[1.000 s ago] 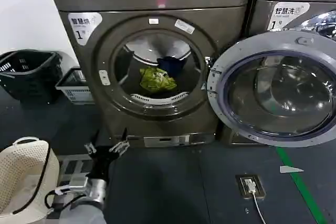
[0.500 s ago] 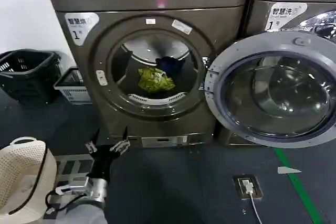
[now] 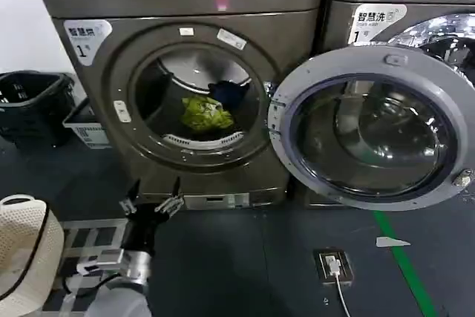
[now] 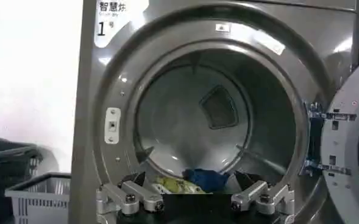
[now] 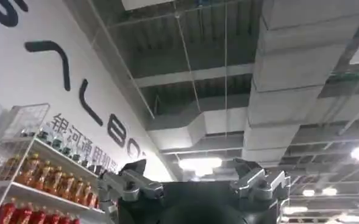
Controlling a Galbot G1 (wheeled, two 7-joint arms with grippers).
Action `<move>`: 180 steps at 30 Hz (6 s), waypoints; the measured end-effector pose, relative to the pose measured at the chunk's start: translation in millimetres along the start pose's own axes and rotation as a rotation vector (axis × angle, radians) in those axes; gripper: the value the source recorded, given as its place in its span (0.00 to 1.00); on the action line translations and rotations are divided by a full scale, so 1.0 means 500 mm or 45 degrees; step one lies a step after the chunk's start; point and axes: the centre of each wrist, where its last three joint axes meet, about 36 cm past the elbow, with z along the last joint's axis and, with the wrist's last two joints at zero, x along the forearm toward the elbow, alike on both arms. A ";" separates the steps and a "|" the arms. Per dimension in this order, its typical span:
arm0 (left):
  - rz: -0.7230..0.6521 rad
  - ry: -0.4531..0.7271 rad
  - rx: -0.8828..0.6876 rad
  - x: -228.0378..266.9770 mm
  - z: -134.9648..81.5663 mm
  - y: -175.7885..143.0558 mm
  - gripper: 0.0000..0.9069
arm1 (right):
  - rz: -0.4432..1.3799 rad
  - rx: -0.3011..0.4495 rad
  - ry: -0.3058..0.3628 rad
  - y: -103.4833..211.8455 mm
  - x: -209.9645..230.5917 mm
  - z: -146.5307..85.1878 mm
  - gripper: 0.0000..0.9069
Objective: Grasp the clothes from the dryer.
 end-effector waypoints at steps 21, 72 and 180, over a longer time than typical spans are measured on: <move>0.009 -0.028 -0.010 -0.018 -0.008 0.005 1.00 | -0.029 -0.005 -0.150 -0.007 -0.004 -0.004 1.00; 0.020 -0.035 -0.015 -0.033 -0.011 0.009 1.00 | -0.018 0.002 -0.194 -0.012 0.002 -0.003 1.00; 1.181 1.558 -1.398 -0.909 -0.003 0.145 0.43 | -0.018 0.033 -0.282 -0.032 -0.001 -0.097 1.00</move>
